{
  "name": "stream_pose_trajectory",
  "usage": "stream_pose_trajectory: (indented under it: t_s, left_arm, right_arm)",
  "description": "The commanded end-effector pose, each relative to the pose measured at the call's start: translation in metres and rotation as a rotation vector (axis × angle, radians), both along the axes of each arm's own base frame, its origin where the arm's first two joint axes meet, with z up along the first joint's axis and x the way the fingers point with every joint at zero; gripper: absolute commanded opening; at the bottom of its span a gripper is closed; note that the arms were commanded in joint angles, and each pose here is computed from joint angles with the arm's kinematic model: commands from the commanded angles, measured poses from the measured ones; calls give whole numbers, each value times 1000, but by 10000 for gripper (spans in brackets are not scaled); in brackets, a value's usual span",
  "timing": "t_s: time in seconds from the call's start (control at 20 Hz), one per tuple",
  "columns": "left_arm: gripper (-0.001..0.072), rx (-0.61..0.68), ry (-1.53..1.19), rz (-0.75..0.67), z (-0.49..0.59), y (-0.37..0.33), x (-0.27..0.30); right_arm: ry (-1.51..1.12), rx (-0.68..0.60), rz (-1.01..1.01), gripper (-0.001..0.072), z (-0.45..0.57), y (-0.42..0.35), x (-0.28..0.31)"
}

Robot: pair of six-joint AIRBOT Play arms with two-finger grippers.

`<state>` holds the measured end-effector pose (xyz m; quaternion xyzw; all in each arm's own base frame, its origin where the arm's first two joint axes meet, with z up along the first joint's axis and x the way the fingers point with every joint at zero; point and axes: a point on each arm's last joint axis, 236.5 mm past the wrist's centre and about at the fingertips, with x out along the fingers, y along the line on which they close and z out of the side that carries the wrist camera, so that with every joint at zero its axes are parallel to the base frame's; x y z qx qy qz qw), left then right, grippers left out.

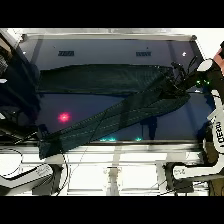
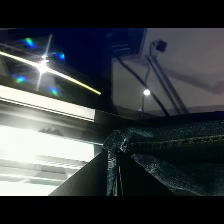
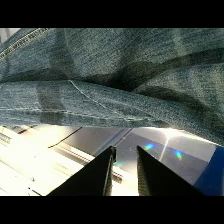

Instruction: Fold the clothes and pants, and hang the long-sleeved shirts on hangers.

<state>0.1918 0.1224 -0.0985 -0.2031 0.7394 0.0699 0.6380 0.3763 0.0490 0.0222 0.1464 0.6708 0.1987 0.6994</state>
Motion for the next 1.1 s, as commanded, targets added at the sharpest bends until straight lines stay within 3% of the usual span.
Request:
stream_pose_trajectory:
  t_s: [0.0,0.3,0.95,1.0,1.05]
  left_arm:
    - [74,-11,14,1,-6,-4,-5]
    - [27,-7,8,2,-5,-1,-2]
    - [27,456,-821,88,223,114,206]
    - [45,459,-827,82,219,114,212]
    - [175,454,-824,78,212,114,218]
  right_arm:
    - [-1,0,0,182,0,0,0]
    - [-4,-2,-1,182,0,0,1]
    - [-115,-41,-91,182,-2,-10,34]
    - [-127,-48,-97,182,-2,-12,37]
    - [-139,-54,-103,182,-2,-14,40]
